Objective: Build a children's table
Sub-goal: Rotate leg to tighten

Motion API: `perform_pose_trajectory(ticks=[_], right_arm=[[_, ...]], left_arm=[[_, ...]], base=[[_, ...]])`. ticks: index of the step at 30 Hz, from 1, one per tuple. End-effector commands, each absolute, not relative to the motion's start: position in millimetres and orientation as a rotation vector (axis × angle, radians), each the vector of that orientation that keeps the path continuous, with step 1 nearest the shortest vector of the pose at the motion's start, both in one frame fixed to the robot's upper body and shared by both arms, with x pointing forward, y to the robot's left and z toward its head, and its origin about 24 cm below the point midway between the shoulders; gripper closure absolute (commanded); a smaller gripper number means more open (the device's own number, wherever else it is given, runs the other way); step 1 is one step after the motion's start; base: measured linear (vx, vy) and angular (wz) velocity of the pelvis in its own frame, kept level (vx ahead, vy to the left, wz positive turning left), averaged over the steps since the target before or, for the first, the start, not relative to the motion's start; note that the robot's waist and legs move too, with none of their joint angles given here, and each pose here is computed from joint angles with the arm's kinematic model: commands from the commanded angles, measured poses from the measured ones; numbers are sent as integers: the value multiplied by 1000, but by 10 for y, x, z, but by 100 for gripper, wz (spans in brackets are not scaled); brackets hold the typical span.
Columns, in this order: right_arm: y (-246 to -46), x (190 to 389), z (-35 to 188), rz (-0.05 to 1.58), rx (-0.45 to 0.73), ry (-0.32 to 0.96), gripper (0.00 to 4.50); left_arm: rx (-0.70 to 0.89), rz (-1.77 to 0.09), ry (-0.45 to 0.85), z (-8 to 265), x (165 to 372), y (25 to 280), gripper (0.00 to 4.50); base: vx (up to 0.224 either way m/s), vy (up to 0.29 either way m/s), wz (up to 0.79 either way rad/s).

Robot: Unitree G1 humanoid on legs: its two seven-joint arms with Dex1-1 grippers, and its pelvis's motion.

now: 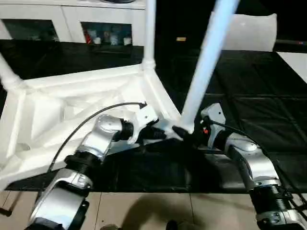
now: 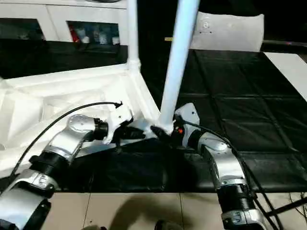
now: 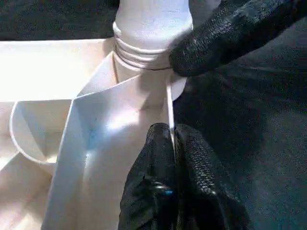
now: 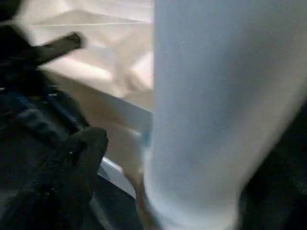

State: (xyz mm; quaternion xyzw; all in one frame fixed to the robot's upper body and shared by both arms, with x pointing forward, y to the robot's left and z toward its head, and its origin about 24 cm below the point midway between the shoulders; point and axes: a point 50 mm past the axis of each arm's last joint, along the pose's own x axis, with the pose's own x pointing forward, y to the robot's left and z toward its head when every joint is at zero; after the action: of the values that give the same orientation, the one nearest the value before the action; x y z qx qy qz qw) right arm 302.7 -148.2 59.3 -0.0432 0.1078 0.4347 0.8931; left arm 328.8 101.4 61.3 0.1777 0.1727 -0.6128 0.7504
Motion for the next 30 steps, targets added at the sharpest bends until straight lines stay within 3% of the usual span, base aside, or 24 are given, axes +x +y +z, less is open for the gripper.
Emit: perform_pose_trajectory(ticks=[1,8,12,16,25,26,30], right_arm=[[-1513,2976,680,1024,-113,200,8],[-1590,2901,743,1228,-112,211,25],[-1613,2852,765,1360,-147,241,74],[-1607,2834,759,1433,-176,269,94],[-1540,2826,751,1509,-175,279,168],[-1533,2822,749,1516,-173,281,199],[-1511,2804,734,1536,-169,287,219]], left_arm=[[439,-1468,389,626,3236,1045,450],[476,-1634,426,672,3203,1180,450],[512,-1732,460,711,3191,1237,450],[545,-1787,481,725,3184,1255,450],[575,-1823,485,720,3183,1222,450],[576,-1825,484,720,3183,1218,450],[578,-1830,484,719,3187,1209,450]], base=[[0,0,0],[0,0,0],[0,0,0],[0,0,0],[0,0,0],[0,0,0],[0,0,0]])
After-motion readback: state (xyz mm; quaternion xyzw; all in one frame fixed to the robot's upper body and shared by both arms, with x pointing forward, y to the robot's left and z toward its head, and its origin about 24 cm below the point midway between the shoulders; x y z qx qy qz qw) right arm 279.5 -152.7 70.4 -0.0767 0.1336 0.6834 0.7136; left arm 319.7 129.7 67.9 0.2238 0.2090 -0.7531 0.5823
